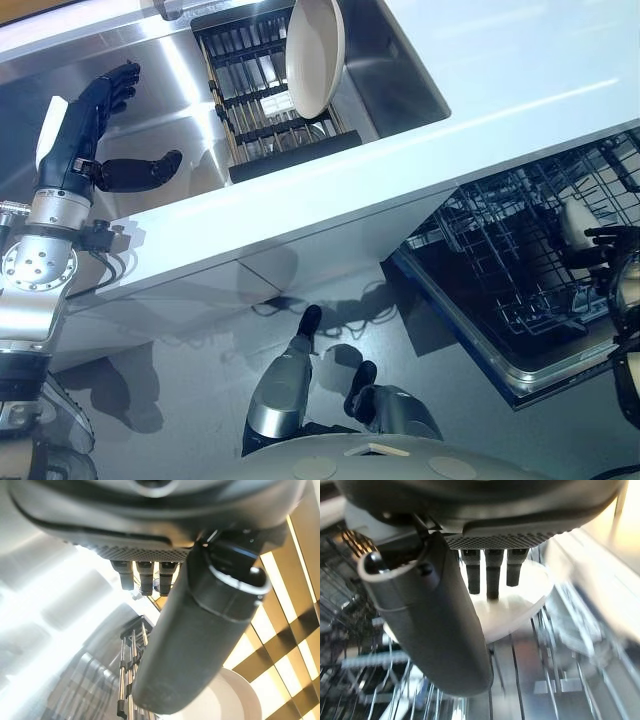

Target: Pick up plates and place into dishwasher.

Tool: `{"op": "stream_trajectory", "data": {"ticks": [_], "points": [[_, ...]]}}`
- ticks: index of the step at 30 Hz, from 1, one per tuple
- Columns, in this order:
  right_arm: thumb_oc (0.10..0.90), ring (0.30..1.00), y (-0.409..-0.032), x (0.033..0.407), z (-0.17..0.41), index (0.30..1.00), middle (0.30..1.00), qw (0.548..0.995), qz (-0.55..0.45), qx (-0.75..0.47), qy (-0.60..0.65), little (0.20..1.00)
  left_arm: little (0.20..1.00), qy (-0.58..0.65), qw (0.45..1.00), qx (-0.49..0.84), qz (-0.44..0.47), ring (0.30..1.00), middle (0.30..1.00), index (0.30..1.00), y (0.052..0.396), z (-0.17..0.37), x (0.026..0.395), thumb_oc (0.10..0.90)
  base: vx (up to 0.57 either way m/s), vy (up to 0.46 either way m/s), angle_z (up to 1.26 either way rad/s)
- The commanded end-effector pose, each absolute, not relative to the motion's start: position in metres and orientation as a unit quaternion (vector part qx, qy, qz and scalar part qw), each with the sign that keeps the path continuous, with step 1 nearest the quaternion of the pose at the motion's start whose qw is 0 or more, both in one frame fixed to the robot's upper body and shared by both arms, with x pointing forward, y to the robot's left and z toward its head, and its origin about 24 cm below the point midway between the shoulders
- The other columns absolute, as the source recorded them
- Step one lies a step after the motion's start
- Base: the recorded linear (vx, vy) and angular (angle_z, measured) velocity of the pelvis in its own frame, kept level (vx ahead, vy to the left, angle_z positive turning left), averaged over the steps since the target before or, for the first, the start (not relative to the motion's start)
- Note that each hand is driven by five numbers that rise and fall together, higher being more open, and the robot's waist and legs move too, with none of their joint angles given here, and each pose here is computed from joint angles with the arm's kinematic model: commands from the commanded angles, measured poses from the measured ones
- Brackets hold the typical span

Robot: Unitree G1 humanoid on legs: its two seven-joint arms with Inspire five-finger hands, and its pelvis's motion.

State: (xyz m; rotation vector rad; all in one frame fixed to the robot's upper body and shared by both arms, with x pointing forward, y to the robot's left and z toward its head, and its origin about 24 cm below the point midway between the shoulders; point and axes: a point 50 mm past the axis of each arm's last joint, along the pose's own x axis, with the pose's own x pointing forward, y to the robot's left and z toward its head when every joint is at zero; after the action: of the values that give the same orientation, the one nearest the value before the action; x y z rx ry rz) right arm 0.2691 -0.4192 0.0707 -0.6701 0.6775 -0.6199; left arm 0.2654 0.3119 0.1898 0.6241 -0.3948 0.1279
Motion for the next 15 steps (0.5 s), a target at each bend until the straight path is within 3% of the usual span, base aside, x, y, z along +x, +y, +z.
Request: {"op": "stream_trajectory", "data": {"ticks": [1,15], "points": [[0.800,0.900,-0.428,0.271,0.099,0.900,0.900,0.832,-0.313,-0.370,0.268,0.900,0.900,-0.324,0.898,0.293,0.046,0.900,0.900,0.900,0.295,0.240,0.256,0.800,0.02,0.078,-0.05],[0.800,0.900,-0.412,0.276,0.111,0.900,0.900,0.821,-0.304,-0.440,0.199,0.900,0.900,-0.288,0.913,0.286,0.046,0.900,0.900,0.900,0.298,0.221,0.253,0.800,0.01,0.098,-0.04]]}}
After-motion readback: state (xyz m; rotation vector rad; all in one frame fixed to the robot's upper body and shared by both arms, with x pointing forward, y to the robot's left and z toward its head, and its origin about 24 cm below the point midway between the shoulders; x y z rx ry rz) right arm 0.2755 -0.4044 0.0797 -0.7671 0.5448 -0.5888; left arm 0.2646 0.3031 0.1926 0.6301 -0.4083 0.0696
